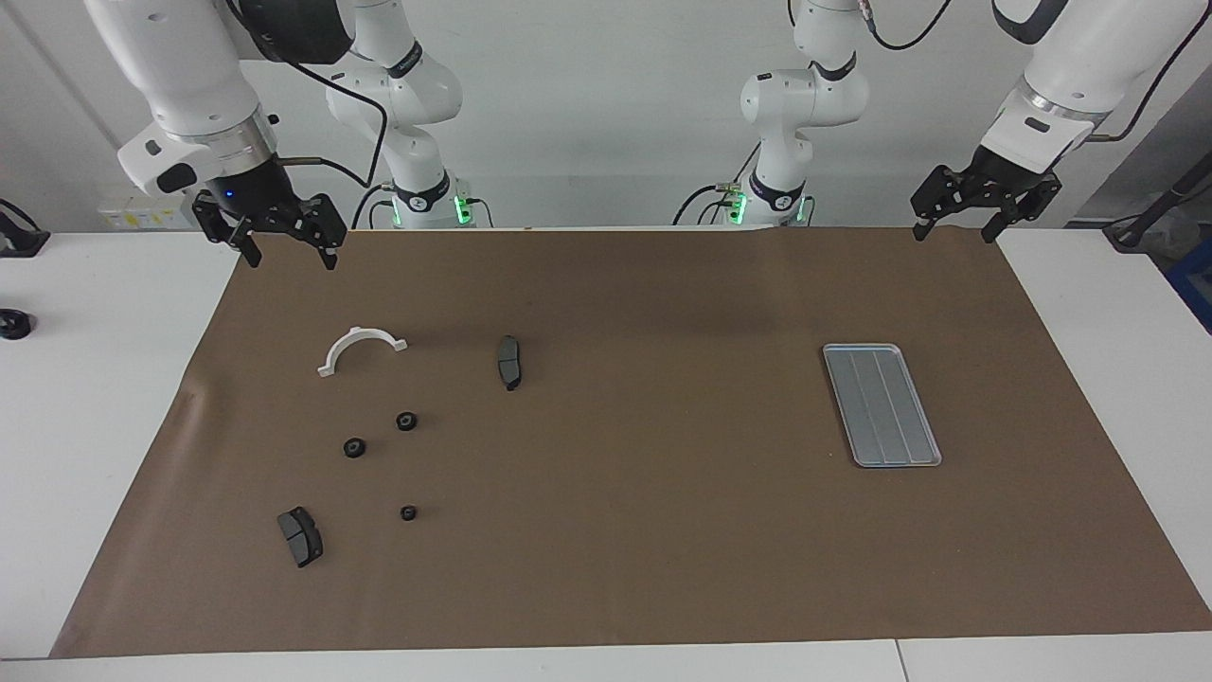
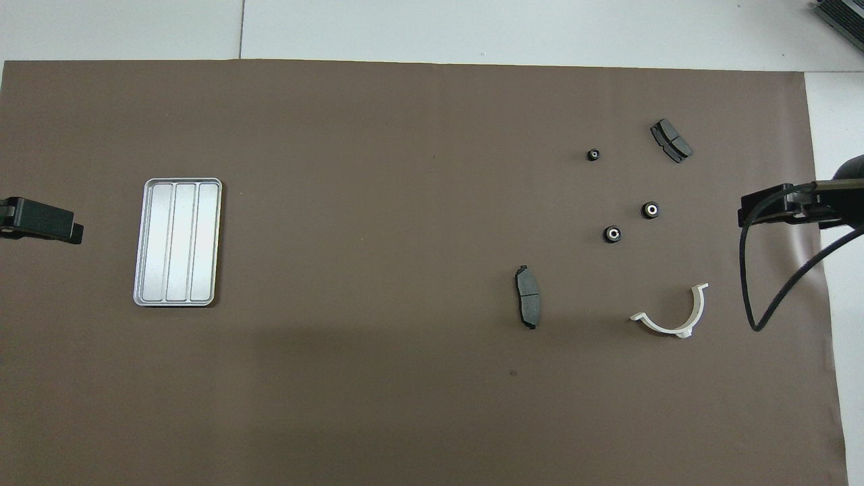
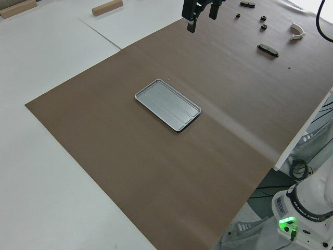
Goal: Pick bearing gear from pile to tray
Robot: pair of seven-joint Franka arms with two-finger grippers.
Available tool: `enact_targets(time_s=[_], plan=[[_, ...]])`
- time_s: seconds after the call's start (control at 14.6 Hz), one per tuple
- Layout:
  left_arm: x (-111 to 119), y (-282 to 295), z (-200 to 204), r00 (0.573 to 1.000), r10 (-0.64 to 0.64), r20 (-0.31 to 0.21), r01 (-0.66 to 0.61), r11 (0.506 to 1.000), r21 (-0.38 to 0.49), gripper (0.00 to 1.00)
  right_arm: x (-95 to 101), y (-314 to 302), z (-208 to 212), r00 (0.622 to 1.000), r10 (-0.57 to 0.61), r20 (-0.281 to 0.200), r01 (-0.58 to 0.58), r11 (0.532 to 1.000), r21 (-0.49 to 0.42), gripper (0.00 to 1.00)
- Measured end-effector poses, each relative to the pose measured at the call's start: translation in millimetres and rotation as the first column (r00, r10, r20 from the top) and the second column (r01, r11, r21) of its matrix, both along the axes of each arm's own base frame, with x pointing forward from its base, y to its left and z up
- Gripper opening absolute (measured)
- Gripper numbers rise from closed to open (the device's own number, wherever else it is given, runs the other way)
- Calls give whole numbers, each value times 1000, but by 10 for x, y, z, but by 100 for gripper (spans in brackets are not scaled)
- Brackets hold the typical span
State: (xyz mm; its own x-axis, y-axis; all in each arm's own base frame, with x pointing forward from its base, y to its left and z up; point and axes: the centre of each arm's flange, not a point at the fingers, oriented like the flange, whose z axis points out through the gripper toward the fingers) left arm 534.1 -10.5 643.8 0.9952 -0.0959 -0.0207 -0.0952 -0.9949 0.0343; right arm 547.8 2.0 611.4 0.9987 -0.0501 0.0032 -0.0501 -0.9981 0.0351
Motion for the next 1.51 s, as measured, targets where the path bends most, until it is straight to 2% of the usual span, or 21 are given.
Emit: enact_targets(time_s=[0.21, 0.55, 0.82, 1.1, 1.37, 1.51], plan=[[0, 0, 0, 1000, 0, 0, 0, 1000, 0, 100, 115, 9, -245, 998, 5, 65, -5, 1000, 1, 100], [0, 0, 0, 1000, 0, 0, 0, 1000, 0, 100, 496, -26, -1191, 995, 52, 88, -51, 999, -9, 100], [0, 0, 0, 1000, 0, 0, 0, 1000, 0, 100, 756, -215, -2025, 980, 164, 110, -167, 986, 19, 100], [0, 0, 0, 1000, 0, 0, 0, 1000, 0, 100, 864, -240, -2594, 952, 291, 90, -293, 956, 4, 100], [0, 0, 0, 1000, 0, 0, 0, 1000, 0, 100, 913, -236, -2957, 938, 333, 92, -334, 943, -8, 100], [0, 0, 0, 1000, 0, 0, 0, 1000, 0, 100, 877, -236, -3085, 931, 357, 70, -358, 934, -2, 100]])
